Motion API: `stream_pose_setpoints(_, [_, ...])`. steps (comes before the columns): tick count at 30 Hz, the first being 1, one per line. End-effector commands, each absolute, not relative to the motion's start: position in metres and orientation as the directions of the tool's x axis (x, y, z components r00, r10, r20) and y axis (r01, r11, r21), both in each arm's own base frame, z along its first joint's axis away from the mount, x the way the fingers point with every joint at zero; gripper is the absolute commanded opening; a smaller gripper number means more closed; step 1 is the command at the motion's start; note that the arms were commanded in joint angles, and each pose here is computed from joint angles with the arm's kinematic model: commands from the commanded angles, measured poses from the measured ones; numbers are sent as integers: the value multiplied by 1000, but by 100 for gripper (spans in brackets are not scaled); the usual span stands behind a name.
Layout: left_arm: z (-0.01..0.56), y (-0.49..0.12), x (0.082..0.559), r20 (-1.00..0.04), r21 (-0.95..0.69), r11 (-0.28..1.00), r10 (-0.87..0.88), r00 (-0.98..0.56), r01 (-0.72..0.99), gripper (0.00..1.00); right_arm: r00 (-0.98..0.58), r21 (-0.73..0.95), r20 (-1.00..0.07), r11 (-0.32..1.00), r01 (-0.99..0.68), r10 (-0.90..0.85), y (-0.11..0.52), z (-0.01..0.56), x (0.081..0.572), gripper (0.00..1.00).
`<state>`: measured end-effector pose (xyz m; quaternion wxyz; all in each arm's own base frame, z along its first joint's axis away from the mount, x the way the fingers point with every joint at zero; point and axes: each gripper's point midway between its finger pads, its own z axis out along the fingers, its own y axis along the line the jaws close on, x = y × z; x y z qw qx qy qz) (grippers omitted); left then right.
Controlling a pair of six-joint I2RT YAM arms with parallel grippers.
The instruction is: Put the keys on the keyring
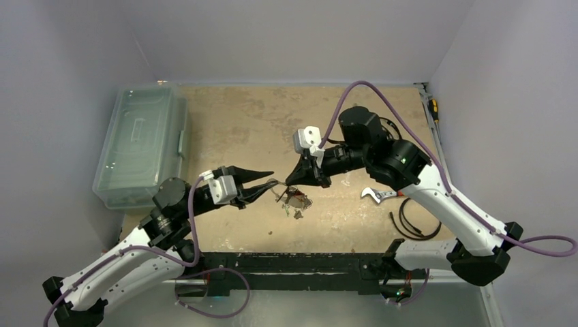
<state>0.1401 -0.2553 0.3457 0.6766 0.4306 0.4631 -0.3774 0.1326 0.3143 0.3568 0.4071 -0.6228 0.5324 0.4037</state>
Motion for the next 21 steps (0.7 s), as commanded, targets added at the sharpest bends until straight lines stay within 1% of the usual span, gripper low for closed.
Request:
stream_pose_setpoints(1, [377,-252,136,-943,223,352,-159,293,909,25,161,-152,-961,-59,-987,-225,318,384,137,0])
stream_pose_setpoints(7, [376,-263,123,-943,264,243,-139,303,933,23,166,-158,-962,-54,-986,-216,321,384,140,0])
stream_pose_setpoints(13, [365,-270,122,-947,294,187,-77,312,937,24,180,-175,-965,-45,-984,-193,321,390,140,0])
stream_pose_setpoints(17, [364,-271,124,-945,304,190,-69,321,934,24,182,-176,-965,-51,-983,-187,322,392,139,0])
stream_pose_setpoints(21, [366,-271,127,-942,307,204,-73,327,930,18,179,-170,-966,-64,-983,-184,322,391,137,0])
